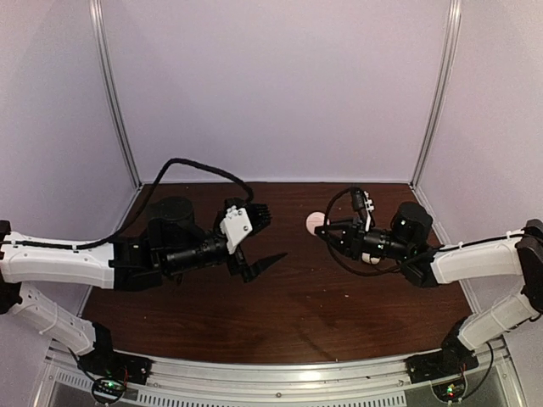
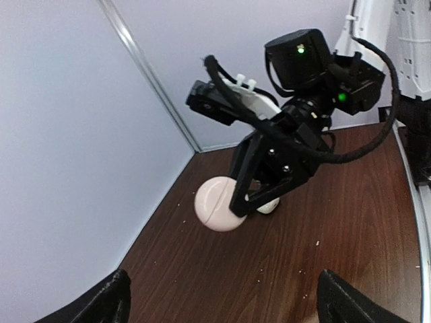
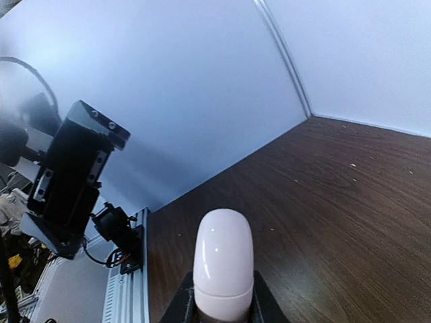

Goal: Insert the wireless bluetooth earbuds into the charging case
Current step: Close the charging case with the earbuds inside, then place the charging case with the earbuds at the center of the board.

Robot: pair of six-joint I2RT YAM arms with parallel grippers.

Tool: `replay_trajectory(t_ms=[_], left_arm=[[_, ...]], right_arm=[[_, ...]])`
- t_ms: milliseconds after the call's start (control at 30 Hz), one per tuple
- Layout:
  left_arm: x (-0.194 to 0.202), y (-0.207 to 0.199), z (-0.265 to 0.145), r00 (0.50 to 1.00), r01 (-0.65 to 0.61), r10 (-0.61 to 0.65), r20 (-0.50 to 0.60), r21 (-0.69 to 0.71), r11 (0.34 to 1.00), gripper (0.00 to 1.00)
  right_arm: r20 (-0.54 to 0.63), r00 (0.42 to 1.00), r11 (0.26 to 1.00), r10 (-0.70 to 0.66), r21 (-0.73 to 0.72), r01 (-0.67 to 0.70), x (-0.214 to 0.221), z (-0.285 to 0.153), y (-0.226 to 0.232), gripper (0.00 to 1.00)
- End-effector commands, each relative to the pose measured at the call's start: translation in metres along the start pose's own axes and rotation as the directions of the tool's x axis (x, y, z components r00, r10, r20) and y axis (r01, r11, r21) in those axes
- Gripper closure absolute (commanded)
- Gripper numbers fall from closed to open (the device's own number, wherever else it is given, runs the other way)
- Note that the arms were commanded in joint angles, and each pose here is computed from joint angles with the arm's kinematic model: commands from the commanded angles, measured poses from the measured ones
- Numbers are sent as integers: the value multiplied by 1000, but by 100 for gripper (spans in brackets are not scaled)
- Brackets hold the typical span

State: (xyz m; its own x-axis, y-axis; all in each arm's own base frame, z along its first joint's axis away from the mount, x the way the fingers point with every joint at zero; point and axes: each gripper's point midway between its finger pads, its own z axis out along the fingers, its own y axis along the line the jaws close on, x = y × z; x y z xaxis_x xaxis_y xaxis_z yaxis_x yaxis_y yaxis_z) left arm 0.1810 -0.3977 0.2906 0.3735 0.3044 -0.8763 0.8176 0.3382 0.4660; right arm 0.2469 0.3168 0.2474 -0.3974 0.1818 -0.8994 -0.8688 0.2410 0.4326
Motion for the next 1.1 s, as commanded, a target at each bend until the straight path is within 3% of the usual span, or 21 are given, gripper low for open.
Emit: replay_trajectory(t_ms=[0, 167, 500, 733, 1067], left_arm=[[6, 62, -7, 962, 273, -267, 58, -219, 937, 2], [27, 84, -9, 923, 380, -379, 64, -292, 878, 2], [50, 89, 2, 893, 416, -450, -19, -349, 840, 2], [59, 95, -1, 871, 443, -490, -31, -382, 811, 2], [71, 105, -5, 842, 473, -537, -44, -418, 776, 2]], right_arm=[[-80, 992, 966, 94, 249, -71, 21, -10, -64, 97], [-142, 974, 923, 175, 367, -112, 43, -14, -107, 96], [-224, 913, 822, 342, 541, -175, 100, -10, -184, 88], [-254, 884, 790, 392, 585, -183, 119, -11, -204, 88], [-279, 862, 750, 423, 641, -161, 136, -30, -214, 75]])
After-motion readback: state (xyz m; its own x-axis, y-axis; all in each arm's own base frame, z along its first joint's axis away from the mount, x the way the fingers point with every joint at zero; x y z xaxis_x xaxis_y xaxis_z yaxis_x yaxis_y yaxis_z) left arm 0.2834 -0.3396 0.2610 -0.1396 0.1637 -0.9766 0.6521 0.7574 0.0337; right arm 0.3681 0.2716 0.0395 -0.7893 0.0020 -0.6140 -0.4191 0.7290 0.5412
